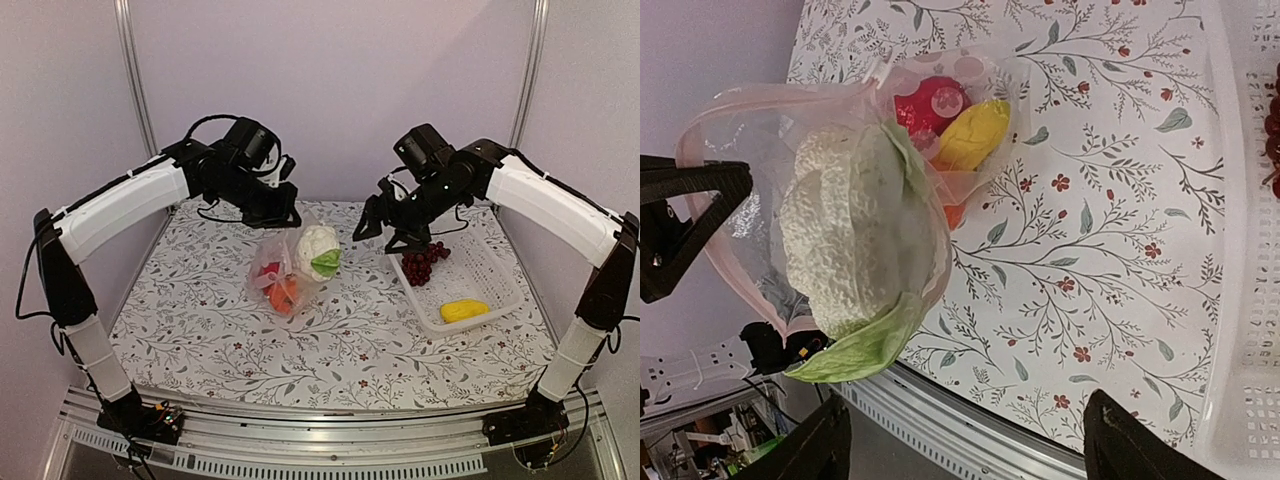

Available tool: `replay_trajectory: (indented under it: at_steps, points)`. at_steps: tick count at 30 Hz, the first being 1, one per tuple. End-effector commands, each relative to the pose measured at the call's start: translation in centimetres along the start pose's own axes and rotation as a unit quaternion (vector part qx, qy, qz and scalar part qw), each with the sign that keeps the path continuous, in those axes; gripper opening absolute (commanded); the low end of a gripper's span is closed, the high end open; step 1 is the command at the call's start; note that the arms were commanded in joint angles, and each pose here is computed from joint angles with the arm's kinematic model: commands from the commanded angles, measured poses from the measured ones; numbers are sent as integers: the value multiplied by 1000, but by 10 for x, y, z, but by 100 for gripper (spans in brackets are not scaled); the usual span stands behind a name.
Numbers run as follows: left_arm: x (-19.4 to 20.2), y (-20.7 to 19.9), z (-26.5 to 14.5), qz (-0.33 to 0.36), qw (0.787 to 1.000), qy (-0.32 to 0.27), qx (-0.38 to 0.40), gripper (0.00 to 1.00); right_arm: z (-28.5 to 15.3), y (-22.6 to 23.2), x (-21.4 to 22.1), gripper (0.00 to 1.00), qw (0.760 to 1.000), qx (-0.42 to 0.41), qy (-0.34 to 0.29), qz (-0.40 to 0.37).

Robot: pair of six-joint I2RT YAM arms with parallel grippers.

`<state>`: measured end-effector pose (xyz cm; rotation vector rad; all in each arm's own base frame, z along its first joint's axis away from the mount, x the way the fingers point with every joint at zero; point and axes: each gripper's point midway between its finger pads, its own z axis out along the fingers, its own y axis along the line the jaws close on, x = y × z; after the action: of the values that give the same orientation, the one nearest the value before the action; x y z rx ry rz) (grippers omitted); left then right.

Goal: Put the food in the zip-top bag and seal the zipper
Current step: Adjust the zipper food storage bag at the center of the board.

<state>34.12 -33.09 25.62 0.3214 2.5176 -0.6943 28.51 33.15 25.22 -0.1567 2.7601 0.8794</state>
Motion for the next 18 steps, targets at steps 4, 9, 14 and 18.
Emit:
replay_trajectory:
  at_steps: [4,9,14,18]
  points:
    - [-11,-6,-12,-7,999,-24,25,0,28,9,-15,67,999,-25,-9,-26]
    - [-13,-4,-13,-10,999,-27,25,0,53,4,-15,62,999,-20,13,-32]
    - [-12,-2,-14,-14,999,-26,25,0,68,-8,-10,60,999,-4,27,-23]
    - [-12,-3,-14,-18,999,-23,29,0,77,-4,-6,61,999,-24,39,-24]
